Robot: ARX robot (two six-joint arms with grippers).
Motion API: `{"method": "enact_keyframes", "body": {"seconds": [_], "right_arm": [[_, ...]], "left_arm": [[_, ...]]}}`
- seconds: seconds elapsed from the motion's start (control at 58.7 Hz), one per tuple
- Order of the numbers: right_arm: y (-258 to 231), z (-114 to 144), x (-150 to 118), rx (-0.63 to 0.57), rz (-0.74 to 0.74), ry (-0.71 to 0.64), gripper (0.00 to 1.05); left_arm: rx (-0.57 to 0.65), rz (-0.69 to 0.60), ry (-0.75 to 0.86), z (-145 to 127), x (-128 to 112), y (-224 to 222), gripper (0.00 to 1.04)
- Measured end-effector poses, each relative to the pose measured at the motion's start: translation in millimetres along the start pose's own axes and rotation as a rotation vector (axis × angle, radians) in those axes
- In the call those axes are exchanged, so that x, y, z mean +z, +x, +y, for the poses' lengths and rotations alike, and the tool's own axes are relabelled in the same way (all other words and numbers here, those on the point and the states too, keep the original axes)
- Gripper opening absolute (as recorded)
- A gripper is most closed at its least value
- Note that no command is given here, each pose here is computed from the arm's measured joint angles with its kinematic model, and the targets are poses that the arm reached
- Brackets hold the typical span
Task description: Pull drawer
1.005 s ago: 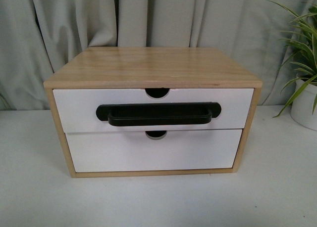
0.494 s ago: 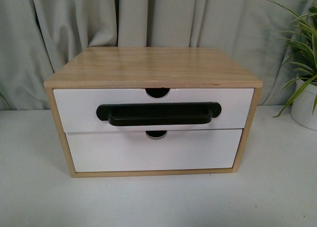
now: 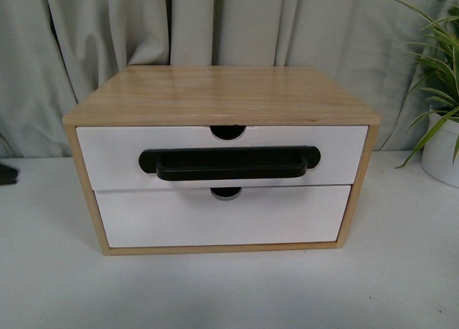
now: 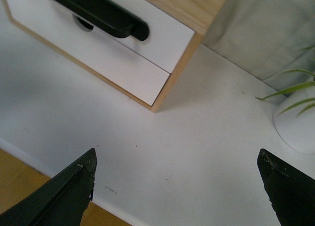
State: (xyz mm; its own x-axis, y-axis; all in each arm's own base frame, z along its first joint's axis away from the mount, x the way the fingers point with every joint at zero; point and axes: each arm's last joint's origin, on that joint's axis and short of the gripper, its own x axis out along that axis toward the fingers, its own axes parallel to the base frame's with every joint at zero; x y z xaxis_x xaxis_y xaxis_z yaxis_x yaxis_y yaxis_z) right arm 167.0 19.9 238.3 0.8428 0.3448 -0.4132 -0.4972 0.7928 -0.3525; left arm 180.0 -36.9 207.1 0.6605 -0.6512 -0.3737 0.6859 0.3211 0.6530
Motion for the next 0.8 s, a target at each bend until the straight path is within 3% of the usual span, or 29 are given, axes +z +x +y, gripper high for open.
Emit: {"method": "enact_keyframes", "body": {"seconds": [0.102, 0.221, 0.579, 0.801], "right_arm": [[10, -5, 13, 0.09, 0.033, -0.098, 0.96], [24, -14, 31, 0.205, 0.049, -0.194, 0.96], [54, -26, 53, 0.367, 0.119, -0.349, 0.96], [84, -22, 62, 0.432, 0.147, -0.434, 0.96]], "left_arm": [[-0.066, 0.01, 0.212, 30, 12, 21, 0.98], [-0.155, 0.014, 0.308, 55, 19, 54, 0.98], [-0.328, 0.15, 0.301, 90, 11, 104, 0.98], [-0.369, 0.21, 0.301, 103, 9, 116, 0.98]]}}
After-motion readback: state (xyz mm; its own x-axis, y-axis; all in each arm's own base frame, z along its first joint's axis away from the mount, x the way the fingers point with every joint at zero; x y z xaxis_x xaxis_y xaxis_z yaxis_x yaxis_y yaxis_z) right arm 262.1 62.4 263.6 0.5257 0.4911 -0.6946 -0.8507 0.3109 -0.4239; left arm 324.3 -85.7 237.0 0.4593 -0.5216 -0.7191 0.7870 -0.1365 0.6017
